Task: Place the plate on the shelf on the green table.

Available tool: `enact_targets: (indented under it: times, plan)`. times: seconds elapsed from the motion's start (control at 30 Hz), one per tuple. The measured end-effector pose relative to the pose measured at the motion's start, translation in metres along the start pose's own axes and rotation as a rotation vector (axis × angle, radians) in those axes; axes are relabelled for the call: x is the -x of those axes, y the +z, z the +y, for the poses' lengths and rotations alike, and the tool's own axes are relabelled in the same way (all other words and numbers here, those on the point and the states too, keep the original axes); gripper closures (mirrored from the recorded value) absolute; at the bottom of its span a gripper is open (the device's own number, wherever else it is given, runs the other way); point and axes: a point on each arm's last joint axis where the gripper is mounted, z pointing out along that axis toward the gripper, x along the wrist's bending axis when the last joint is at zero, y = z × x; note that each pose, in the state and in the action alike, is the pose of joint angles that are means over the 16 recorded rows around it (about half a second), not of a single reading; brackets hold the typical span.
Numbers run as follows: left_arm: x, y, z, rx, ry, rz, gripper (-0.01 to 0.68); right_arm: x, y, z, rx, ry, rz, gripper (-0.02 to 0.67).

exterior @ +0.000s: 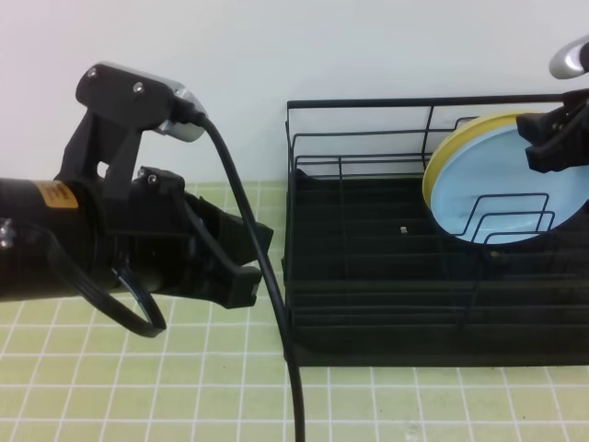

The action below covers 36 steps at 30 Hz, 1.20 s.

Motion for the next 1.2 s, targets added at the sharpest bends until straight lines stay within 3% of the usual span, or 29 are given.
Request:
enact_targets:
  times: [0.37,0.63,0.9,1.07,1.2]
  plan:
    - [0.001,-0.001,-0.003,-0.031,0.008,-0.013,0.673,0.001,-0.002,0.002,0.008,0.023,-0.005,0.209]
    - [0.004,-0.007,-0.005,-0.044,0.041,-0.018,0.673,-0.001,-0.029,0.021,0.085,0.024,0.036,0.398]
    - [0.007,-0.025,-0.008,0.023,0.084,0.006,0.673,-0.006,-0.097,0.049,0.249,0.006,0.095,0.606]
    - [0.008,-0.039,-0.02,0.085,0.093,0.031,0.673,-0.014,-0.152,0.046,0.343,0.003,0.113,0.642]
    - [0.007,-0.048,-0.042,0.116,0.078,0.042,0.673,-0.025,-0.193,0.024,0.395,0.006,0.122,0.646]
